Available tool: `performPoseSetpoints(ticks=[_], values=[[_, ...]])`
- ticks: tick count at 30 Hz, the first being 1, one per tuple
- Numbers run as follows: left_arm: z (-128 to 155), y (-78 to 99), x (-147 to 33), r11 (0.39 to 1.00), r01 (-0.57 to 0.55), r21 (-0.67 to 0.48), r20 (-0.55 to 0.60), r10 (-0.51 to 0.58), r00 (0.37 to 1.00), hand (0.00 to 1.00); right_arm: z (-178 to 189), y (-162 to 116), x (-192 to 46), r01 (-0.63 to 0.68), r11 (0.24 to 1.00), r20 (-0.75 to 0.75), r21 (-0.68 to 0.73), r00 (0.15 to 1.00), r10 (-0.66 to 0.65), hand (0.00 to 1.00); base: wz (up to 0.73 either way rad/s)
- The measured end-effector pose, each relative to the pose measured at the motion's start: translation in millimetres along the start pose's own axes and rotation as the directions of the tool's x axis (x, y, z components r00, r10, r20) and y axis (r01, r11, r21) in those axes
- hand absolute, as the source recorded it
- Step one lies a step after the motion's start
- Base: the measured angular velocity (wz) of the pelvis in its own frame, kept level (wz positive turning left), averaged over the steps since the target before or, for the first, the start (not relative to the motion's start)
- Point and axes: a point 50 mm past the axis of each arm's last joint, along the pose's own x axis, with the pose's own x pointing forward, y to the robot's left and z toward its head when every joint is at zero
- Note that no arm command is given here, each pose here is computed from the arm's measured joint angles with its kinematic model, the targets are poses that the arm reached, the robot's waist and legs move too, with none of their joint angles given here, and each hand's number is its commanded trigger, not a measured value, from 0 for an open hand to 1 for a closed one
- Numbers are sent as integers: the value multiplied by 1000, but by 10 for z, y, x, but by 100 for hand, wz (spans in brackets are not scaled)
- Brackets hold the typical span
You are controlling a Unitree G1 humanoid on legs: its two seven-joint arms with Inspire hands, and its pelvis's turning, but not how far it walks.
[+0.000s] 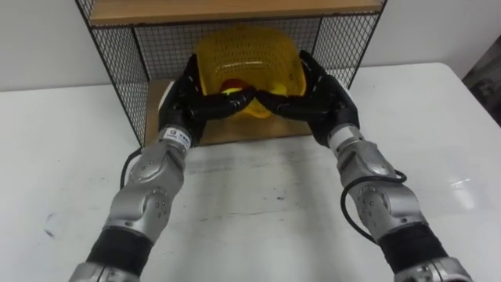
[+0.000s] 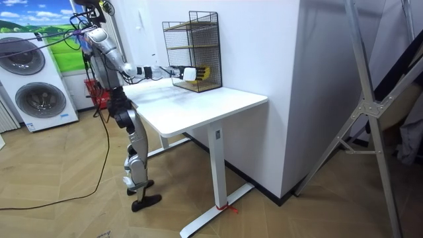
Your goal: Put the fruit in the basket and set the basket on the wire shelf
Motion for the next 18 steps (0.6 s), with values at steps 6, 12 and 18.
performPoseSetpoints(ticks=[6,12,18], values=[[-60,20,38,1000,-17,-6,-71,17,997,0,33,-21,83,24,999,-36,25,999,-24,0,-2],[3,42,74,999,-46,-26,-86,44,995,0,76,9,179,39,997,-63,68,997,-35,0,0],[13,46,128,998,-66,-20,-118,64,991,0,136,36,250,69,992,-82,105,995,-60,0,0]])
